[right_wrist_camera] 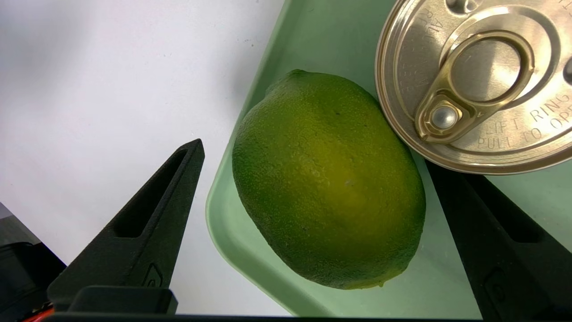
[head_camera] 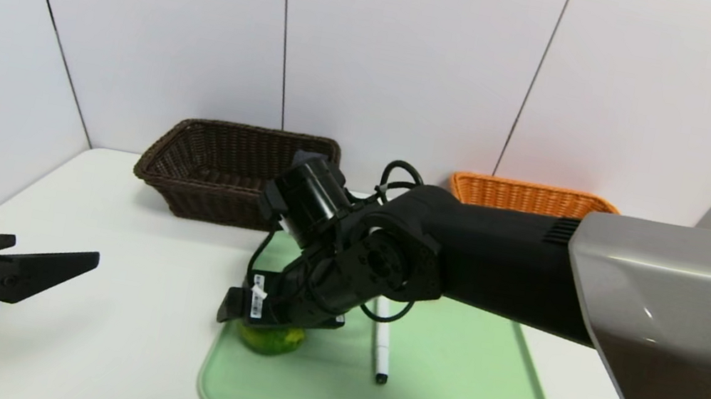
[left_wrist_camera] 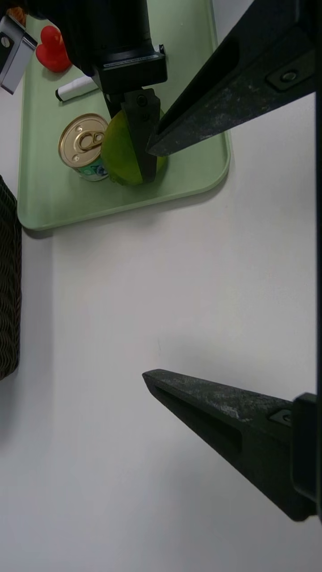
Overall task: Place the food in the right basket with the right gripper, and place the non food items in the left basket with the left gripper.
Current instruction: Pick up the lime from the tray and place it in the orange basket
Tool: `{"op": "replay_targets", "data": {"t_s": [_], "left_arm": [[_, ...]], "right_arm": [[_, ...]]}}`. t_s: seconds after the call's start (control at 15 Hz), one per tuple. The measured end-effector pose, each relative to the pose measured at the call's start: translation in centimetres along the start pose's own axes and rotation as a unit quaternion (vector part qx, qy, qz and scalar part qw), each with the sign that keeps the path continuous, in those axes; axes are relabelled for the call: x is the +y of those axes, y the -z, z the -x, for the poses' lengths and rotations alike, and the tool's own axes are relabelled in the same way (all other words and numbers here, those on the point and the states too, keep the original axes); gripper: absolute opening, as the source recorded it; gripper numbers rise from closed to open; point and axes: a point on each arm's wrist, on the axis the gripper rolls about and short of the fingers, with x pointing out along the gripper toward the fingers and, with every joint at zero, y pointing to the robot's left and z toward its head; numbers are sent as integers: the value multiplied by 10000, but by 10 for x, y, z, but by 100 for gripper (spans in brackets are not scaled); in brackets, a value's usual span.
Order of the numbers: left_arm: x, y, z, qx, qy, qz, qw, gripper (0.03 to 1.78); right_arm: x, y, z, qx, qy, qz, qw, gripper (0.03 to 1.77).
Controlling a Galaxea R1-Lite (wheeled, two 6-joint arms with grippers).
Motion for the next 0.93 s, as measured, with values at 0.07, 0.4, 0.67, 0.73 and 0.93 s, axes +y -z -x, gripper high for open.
{"op": "replay_targets", "data": {"t_s": [0.07,0.4,0.67,0.73,0.93], "left_arm": [[0,1,0,13,-1,3,10000,169],[1,3,0,37,-6,1,10000,169],[1,3,0,36,-8,3,10000,169],[1,3,0,37,-6,1,10000,169],[1,3,0,36,-4,4,10000,169]], "right_arm": [[0,0,0,4,2,2,10000,171],[0,0,-1,16,1,-19,10000,171],[0,0,-1,23,3,-18,10000,112],[0,0,-1,28,-2,-12,10000,107],[0,1,0,45,-17,-20,10000,104]]}}
